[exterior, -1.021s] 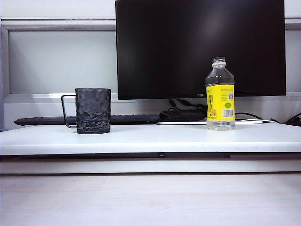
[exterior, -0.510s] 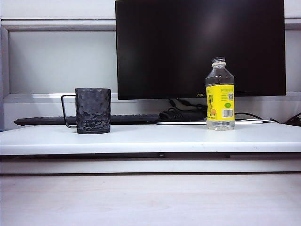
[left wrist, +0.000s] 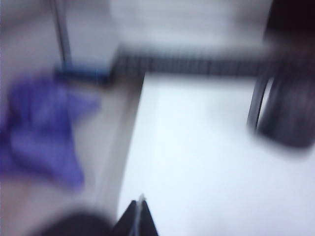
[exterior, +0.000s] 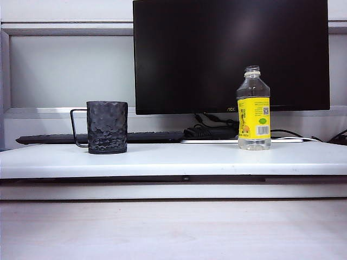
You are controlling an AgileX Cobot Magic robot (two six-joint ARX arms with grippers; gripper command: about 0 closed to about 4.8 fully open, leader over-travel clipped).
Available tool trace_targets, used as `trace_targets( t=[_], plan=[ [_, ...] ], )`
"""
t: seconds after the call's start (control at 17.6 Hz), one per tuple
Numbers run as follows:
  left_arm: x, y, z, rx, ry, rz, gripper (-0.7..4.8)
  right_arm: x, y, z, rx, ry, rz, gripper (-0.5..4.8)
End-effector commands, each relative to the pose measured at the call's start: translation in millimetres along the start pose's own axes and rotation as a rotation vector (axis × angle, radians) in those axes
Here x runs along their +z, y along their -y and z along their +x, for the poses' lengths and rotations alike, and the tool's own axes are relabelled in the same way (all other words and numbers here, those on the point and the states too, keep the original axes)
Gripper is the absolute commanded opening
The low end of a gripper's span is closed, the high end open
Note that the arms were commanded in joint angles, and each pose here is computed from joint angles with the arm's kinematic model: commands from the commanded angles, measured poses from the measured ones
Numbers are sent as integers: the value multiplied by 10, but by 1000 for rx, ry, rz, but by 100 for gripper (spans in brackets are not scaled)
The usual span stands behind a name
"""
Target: Carefully pick up the bottle and pour some water from the bottle into the cup.
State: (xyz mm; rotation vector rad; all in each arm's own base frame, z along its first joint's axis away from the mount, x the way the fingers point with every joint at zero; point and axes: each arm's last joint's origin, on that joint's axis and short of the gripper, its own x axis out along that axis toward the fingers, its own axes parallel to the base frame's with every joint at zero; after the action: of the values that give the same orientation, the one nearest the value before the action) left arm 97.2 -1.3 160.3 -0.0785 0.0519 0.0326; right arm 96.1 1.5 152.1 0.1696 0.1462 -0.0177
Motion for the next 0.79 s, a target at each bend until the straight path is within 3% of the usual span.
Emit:
trace_targets(
  t=[0.06, 0.23, 0.79],
  plan=[
    [94, 4, -5, 0, 93, -8, -1, 42, -3, 1, -2, 52, 3, 55],
    [116, 6, -7, -4, 116, -9, -1, 138, -14, -8, -3, 154, 9, 55],
    [93, 5, -5, -2, 93, -8, -1, 141, 10, -10, -85, 166, 15, 55]
  ],
)
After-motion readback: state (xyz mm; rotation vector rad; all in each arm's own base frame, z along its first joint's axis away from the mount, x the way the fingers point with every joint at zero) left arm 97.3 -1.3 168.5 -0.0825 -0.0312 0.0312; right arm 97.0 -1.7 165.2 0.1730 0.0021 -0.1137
